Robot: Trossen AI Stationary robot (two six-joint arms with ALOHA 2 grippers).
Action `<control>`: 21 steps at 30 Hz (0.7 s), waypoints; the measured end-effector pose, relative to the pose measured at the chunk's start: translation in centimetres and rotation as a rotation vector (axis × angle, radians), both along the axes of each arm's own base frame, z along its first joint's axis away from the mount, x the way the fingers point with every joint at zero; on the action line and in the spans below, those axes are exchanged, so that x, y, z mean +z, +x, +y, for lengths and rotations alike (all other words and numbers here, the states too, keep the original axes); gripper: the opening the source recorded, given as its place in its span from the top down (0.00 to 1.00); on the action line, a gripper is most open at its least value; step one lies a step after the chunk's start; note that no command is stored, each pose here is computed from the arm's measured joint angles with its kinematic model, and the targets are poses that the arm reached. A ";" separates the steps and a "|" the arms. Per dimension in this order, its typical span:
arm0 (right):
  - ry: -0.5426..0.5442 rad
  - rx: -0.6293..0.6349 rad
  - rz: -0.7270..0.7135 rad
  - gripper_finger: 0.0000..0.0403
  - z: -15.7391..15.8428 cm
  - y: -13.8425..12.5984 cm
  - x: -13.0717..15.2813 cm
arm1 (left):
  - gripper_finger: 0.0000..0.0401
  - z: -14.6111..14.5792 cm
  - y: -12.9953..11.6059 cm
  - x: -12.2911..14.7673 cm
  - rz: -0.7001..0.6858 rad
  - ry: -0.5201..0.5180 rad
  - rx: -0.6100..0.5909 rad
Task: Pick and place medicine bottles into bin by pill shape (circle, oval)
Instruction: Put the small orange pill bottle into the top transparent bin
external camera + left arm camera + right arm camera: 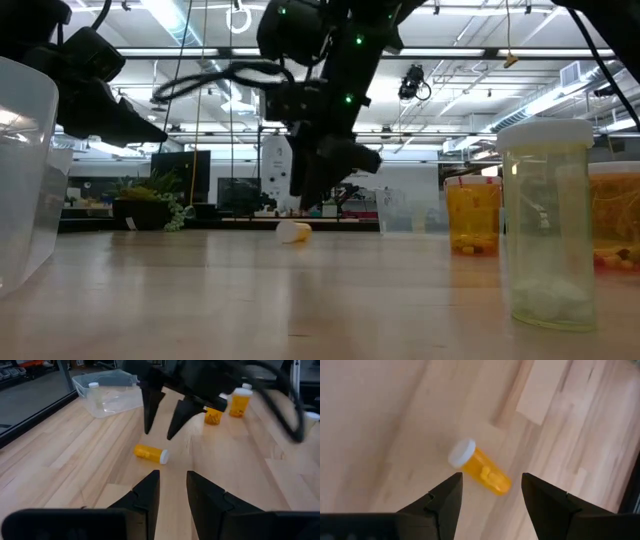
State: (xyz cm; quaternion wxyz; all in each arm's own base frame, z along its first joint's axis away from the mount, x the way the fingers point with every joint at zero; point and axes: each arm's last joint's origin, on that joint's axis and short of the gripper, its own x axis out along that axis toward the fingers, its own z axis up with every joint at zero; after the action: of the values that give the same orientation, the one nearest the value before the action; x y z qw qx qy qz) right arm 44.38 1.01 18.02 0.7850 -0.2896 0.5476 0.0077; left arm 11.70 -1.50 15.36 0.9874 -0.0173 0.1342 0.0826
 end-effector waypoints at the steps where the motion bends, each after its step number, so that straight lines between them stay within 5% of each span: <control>1: 0.009 0.001 -0.011 0.48 0.2 0.1 0.3 | 0.74 0.0 0.0 0.1 -0.006 -0.001 0.000; 7: 0.027 0.015 -0.020 0.48 0.3 0.3 0.9 | 0.74 0.0 0.0 0.1 -0.016 -0.004 0.000; 21: 0.265 0.111 -0.089 0.48 -2.3 0.9 0.3 | 0.74 0.0 0.0 0.1 -0.013 -0.009 0.002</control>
State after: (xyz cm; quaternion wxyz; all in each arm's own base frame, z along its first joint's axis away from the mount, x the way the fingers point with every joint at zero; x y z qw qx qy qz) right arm 45.24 -1.33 18.30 0.8381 -0.2133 0.4897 0.1106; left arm 11.73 -1.51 15.47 0.9880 -0.0222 0.1283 0.0828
